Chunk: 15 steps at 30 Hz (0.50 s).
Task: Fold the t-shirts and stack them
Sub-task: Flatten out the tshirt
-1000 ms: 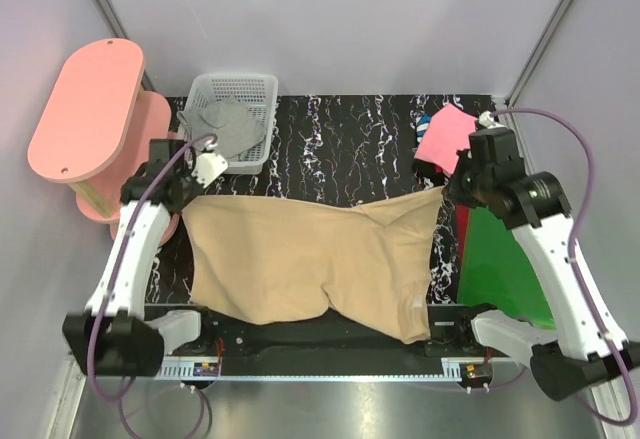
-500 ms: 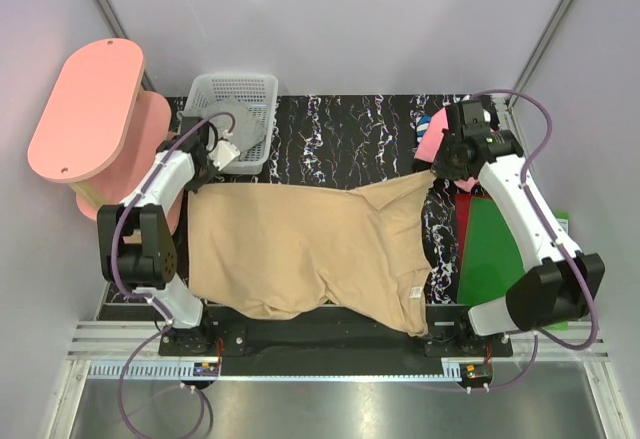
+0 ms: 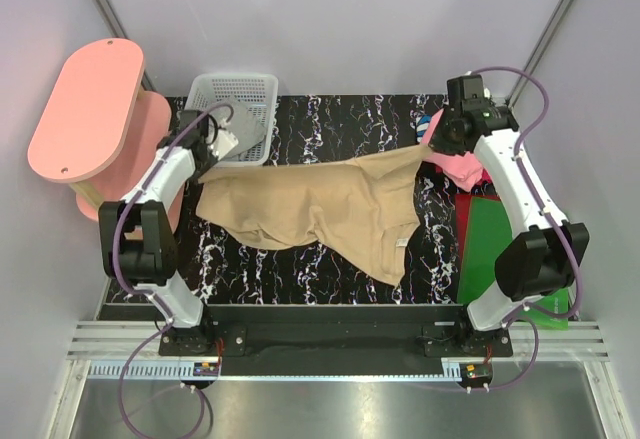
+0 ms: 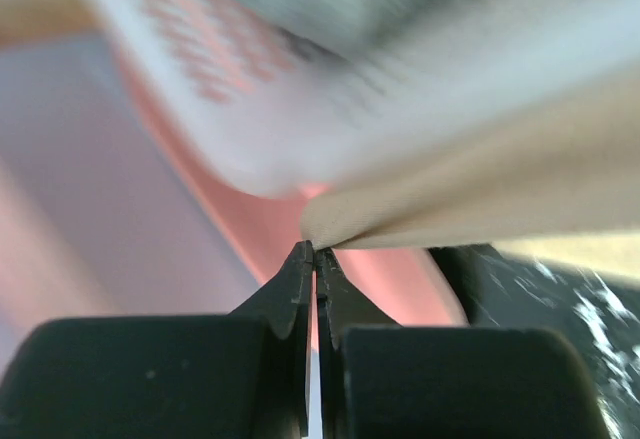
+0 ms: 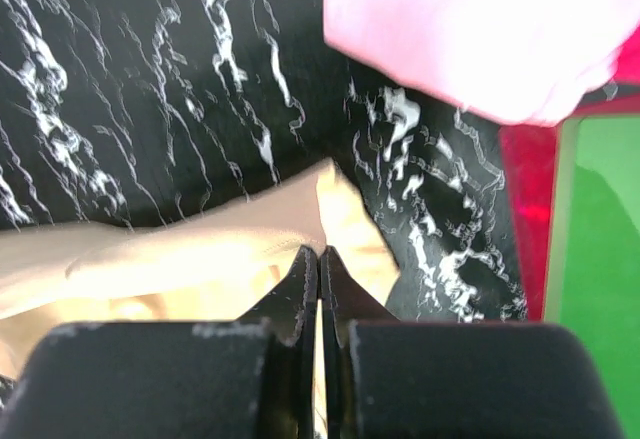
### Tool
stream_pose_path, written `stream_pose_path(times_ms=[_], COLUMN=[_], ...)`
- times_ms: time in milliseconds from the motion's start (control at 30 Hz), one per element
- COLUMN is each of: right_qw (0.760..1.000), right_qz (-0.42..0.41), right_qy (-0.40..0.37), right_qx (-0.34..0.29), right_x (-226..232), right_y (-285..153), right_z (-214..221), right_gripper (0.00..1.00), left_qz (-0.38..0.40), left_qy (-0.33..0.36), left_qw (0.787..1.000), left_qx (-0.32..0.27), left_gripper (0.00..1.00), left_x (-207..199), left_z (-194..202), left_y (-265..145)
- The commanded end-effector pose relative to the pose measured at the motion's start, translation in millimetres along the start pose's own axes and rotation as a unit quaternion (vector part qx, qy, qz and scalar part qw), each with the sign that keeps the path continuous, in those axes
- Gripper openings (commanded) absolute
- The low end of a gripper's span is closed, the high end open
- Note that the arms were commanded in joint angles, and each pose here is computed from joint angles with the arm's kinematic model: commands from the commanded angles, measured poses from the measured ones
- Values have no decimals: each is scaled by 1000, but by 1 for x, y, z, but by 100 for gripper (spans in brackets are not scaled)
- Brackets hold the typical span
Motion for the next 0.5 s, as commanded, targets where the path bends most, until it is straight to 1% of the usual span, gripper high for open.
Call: stream_pose_path(times_ms=[0,33,100,133,167,200,233,267,300,333,367,400,433,467], right_qw=[999,999,998,996,991,985,980,966,955,939,912,893,875,854], right_qz=[-34,-38,-64,-80,-102,-138,-160,-188,-219,-241,-265,-282,-288,-291], right_qy=[16,18,22,24,26,21,9,3,-10,-28,-35,-44,-52,-54], right_qx=[27,27,-5,-35,-83,-100,-121,-177,-201,-245,-310,-347,-386,-427], right_x=[2,1,2,4,3,9,11,11,14,14,6,4,-1,-12], right_y=[-1,-4,-32,-46,-81,-103,-126,-172,-198,-227,-275,-300,-322,-358], right_z=[27,30,27,20,10,6,3,-9,-9,-13,-5,1,5,17], right_gripper=[0,0,0,0,0,0,0,0,0,0,0,0,0,0], left_qz=[2,-1,-20,-42,-49,-54,-83,-88,-92,-116,-119,-114,-126,-127], left_qy=[2,4,-3,-19,-25,-35,-68,-83,-98,-135,-150,-156,-173,-177], left_qw=[1000,1000,1000,998,997,994,984,979,971,950,939,926,900,888], left_qx=[9,6,-9,-45,-63,-87,-144,-164,-196,-257,-287,-325,-378,-405], left_gripper=[0,0,0,0,0,0,0,0,0,0,0,0,0,0], left_x=[-14,-13,-4,11,18,25,45,51,57,70,72,70,67,63], left_z=[26,29,25,14,10,4,-9,-10,-14,-14,-10,-7,10,19], left_y=[-10,-14,-28,-51,-67,-85,-127,-150,-172,-221,-245,-269,-311,-329])
Point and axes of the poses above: each gripper's point midway between its finger pads, its own y axis out along the fingers, its own x axis along the line the jaws close on, z = x × y, the point moved 4 cm from there along -y, back along the fingers, and after that the axes turned 12 degrees about -y, right-handed, at the moved point
